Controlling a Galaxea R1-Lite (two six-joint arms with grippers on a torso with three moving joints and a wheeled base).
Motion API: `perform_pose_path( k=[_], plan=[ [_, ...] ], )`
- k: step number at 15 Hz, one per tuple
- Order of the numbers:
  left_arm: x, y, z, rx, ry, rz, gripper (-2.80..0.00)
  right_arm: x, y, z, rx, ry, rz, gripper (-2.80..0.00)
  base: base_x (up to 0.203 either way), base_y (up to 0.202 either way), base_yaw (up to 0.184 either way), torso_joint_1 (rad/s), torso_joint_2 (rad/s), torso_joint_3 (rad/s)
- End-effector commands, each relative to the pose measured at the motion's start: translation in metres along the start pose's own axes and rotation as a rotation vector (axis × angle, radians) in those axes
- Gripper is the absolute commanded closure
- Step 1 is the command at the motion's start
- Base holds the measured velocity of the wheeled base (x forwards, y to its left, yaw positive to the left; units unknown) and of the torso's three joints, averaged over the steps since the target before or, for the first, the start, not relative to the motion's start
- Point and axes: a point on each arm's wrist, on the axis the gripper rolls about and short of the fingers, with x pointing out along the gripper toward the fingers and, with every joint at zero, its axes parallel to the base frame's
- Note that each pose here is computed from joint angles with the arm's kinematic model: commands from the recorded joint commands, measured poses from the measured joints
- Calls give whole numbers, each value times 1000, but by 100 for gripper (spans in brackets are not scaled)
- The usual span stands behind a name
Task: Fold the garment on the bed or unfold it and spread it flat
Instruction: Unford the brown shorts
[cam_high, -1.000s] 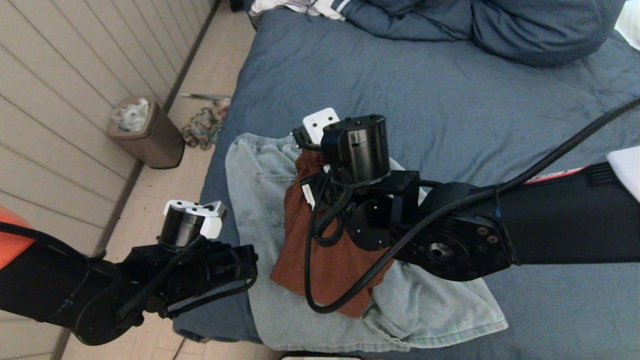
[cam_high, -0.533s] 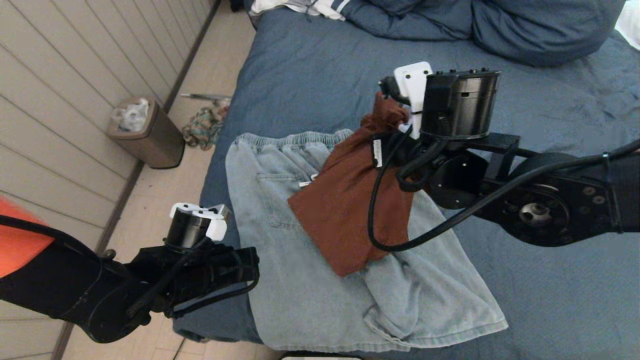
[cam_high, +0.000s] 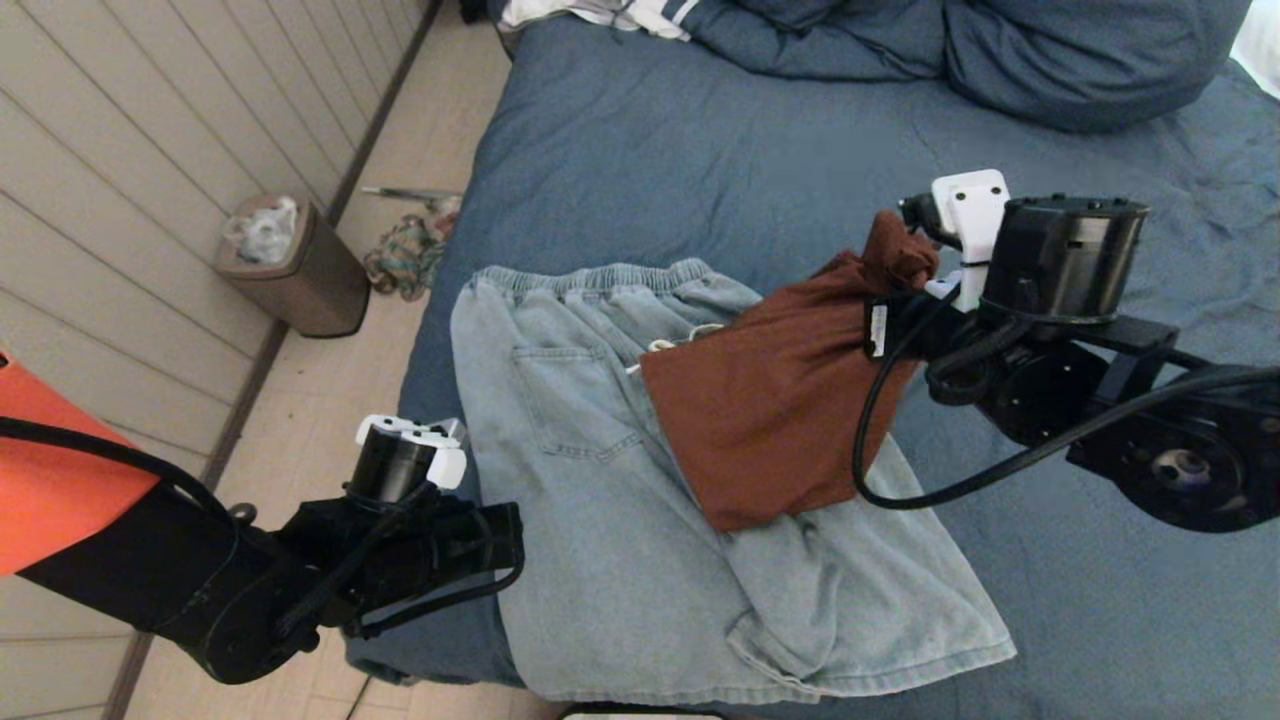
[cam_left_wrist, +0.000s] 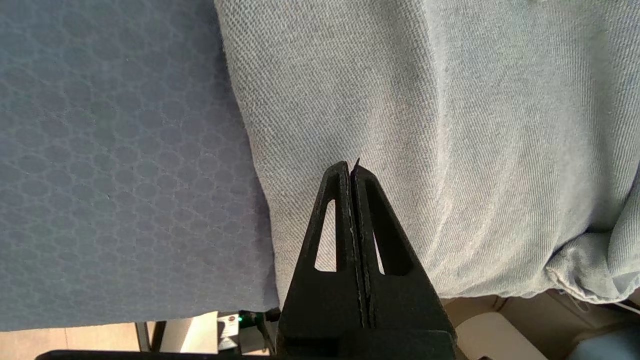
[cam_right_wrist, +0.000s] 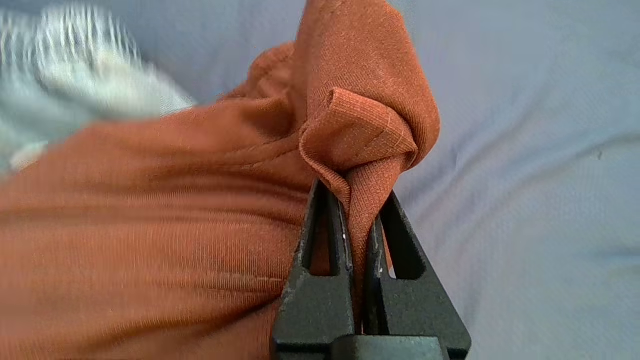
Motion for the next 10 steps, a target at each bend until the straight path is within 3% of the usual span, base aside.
perform_pose_path(
  k=[1, 6, 7, 10],
  plan=[
    [1, 0, -1, -3, 0, 2, 0, 4, -14, -10, -8, 27, -31, 0, 0, 0, 0, 0, 0, 0],
    [1, 0, -1, -4, 0, 2, 0, 37, -17, -49, 11, 135, -65, 0, 0, 0, 0, 0, 0, 0],
    [1, 0, -1, -3, 0, 2, 0, 37, -17, -52, 12, 136, -67, -280, 0, 0, 0, 0, 0, 0],
    [1, 1, 0, -2, -10, 20, 0, 40, -29, -57, 32, 98, -92, -280, 0, 0, 0, 0, 0, 0]
  ],
)
